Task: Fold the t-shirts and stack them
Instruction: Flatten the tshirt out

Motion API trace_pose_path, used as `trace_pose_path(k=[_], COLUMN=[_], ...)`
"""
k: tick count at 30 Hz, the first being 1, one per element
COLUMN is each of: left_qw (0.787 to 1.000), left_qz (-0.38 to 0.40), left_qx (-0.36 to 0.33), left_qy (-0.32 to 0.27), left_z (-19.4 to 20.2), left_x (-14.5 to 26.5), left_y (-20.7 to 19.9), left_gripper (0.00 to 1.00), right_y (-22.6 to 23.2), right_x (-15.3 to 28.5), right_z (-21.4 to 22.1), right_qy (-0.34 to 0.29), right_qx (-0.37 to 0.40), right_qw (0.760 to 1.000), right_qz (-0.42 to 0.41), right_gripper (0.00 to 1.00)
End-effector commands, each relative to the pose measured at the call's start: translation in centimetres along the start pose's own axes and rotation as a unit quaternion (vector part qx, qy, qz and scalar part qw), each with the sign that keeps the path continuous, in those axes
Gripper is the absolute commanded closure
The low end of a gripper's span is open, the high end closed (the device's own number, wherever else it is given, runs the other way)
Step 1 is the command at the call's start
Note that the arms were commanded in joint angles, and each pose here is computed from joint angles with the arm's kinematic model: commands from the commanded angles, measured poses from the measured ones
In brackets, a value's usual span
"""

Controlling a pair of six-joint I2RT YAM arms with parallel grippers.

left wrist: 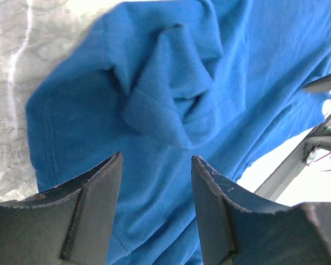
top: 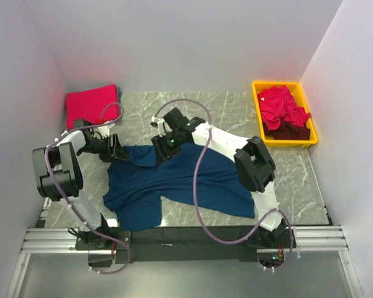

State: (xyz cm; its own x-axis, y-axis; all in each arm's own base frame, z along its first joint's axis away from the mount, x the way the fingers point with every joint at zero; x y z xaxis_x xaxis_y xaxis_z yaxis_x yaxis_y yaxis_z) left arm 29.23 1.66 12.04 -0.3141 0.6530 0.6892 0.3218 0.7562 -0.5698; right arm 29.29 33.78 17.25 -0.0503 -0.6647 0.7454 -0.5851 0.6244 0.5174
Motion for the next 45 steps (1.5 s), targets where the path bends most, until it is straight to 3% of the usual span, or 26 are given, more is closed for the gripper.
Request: trace_pose_path(k=[1,12,17,21,22,23,24,31,32,34,35,36,38,45], left_qw=[0.999,0.999,0.998,0.998,0.998,0.998,0.998,0.998,0.998,0.998,0.998,0.998,0.998,0.998], left_qz=[0.001,-0.017,-0.017,-0.019,-0.02,-0.019,-0.02,-0.017,-0.018,-0.018,-0.018,-0.019,-0.022,-0.022], left_qx=[0.03,0.046,0.049,0.046,0.046,0.045,0.044,0.041,0.041,0.04,0.042,0.042,0.037,0.034], left_qy=[-0.016,-0.021,-0.025,-0.031,-0.032,-0.032,-0.033,-0.038,-0.039,-0.038,-0.038,-0.039,-0.041,-0.039], left_z=[-0.4,0.2,0.2,-0.2,-0.3,-0.3,-0.4,-0.6,-0.6,-0.6,-0.5,-0.5,-0.4,-0.1], left_x=[-0.6,-1.4,-1.5,-1.2,-1.2,-1.1,-1.0,-0.8,-0.9,-0.9,-0.9,-0.8,-0.6,-0.3], left_y=[0.3,0.9,1.0,0.8,0.8,0.7,0.7,0.5,0.5,0.4,0.5,0.4,0.2,-0.1], left_gripper=[0.42,0.34,0.35,0.36,0.36,0.37,0.37,0.37,0.37,0.37,0.36,0.36,0.36,0.36], right_y=[1.1,0.8,-0.3,-1.5,-1.8,-1.7,-2.5,-3.9,-4.1,-3.6,-3.3,-3.1,-2.2,-1.7], right_x=[-1.5,-5.9,-7.5,-7.2,-7.0,-6.1,-5.6,-0.6,-1.0,-1.7,-1.9,-2.3,-3.3,-5.8], right_z=[-1.0,-1.1,-1.5,-1.9,-1.7,-1.9,-1.5,-1.5,-1.3,-1.2,-1.3,-1.1,-0.7,-1.2], right_qy=[-0.013,0.021,0.033,0.027,0.03,0.023,0.021,-0.017,-0.007,-0.002,-0.009,-0.006,0.005,0.014], right_qx=[-0.055,-0.117,-0.138,-0.152,-0.156,-0.155,-0.164,-0.18,-0.186,-0.2,-0.2,-0.215,-0.215,-0.232], right_qw=[0.998,0.99,0.985,0.983,0.983,0.983,0.982,0.978,0.977,0.973,0.972,0.969,0.969,0.967], right_qz=[-0.028,-0.079,-0.093,-0.096,-0.095,-0.099,-0.095,-0.106,-0.105,-0.116,-0.121,-0.123,-0.124,-0.1], right_gripper=[0.38,0.36,0.43,0.68,0.87,0.96,1.0,1.0,0.96,0.75,0.61,0.38,0.29,0.27])
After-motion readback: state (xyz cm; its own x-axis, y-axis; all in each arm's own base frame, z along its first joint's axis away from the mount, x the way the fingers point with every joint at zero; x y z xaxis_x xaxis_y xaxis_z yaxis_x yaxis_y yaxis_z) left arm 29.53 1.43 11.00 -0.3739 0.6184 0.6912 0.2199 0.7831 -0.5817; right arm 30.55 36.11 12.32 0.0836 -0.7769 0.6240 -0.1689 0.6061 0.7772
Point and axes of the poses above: each gripper's point midway between its finger pads, its own x axis back along the fingers, its own y axis along the line the jaws close on, z = x × y, the point moved 9 cm from there along x, back along the fingers, and after that the axes turned 9 degrees about -x, right-handed, at the moved point
